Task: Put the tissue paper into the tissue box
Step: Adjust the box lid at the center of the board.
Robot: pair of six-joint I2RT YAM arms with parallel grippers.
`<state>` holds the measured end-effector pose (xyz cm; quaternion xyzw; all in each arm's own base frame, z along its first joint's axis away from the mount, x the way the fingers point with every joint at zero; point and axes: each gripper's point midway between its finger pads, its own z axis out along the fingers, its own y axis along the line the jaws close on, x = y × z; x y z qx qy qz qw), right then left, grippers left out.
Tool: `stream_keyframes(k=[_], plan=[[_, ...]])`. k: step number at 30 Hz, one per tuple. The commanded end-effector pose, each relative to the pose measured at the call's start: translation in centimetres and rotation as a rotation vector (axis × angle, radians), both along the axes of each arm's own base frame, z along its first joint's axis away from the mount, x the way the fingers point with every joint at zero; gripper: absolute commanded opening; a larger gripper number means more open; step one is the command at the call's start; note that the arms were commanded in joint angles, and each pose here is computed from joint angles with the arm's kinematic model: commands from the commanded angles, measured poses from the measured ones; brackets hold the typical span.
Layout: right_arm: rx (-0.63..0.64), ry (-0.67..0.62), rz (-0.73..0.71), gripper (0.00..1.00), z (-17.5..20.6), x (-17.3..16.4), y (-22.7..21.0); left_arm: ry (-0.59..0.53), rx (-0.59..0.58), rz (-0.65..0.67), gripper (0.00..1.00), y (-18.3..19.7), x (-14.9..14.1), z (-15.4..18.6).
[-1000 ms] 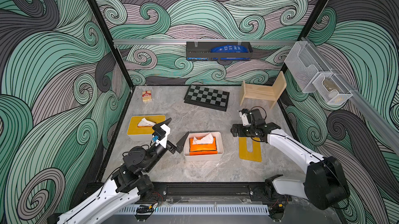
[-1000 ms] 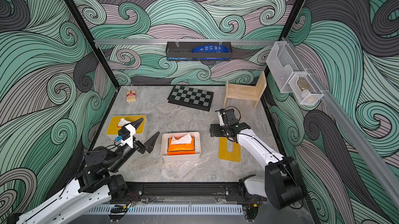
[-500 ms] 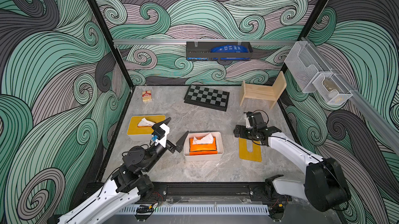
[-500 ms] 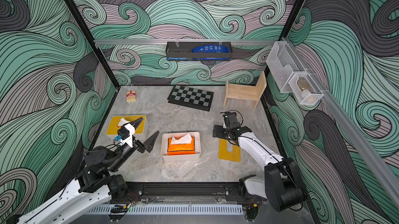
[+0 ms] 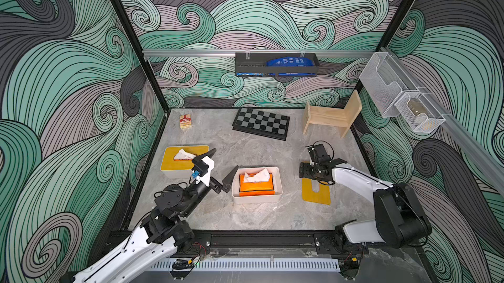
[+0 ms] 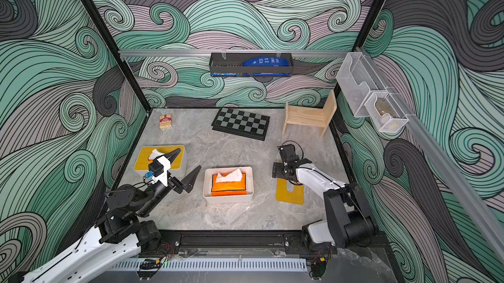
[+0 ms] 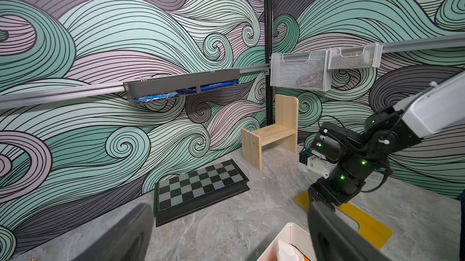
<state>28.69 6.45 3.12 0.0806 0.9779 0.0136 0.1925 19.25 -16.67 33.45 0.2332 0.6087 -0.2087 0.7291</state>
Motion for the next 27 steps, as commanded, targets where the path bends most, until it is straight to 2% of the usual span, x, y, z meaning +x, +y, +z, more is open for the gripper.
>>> stream_keyframes(k=[1, 6, 22, 27], plan=[[-0.039, 0.008, -0.015, 0.81, -0.3, 0.0, -0.7, -0.008, -0.028, -0.007, 0.99, 0.0, 0.0, 0.5], [-0.063, 0.033, -0.009, 0.74, -1.0, -0.1, -0.8, -0.009, -0.029, -0.012, 0.99, 0.0, 0.0, 0.6], [-0.124, 0.087, 0.054, 0.68, -2.4, -0.2, 0.6, -0.006, -0.03, -0.014, 0.99, -0.1, 0.1, 0.5], [-0.163, 0.11, 0.062, 0.62, -2.8, -0.3, 0.4, -0.005, -0.03, -0.013, 0.99, 0.0, 0.1, 0.5]])
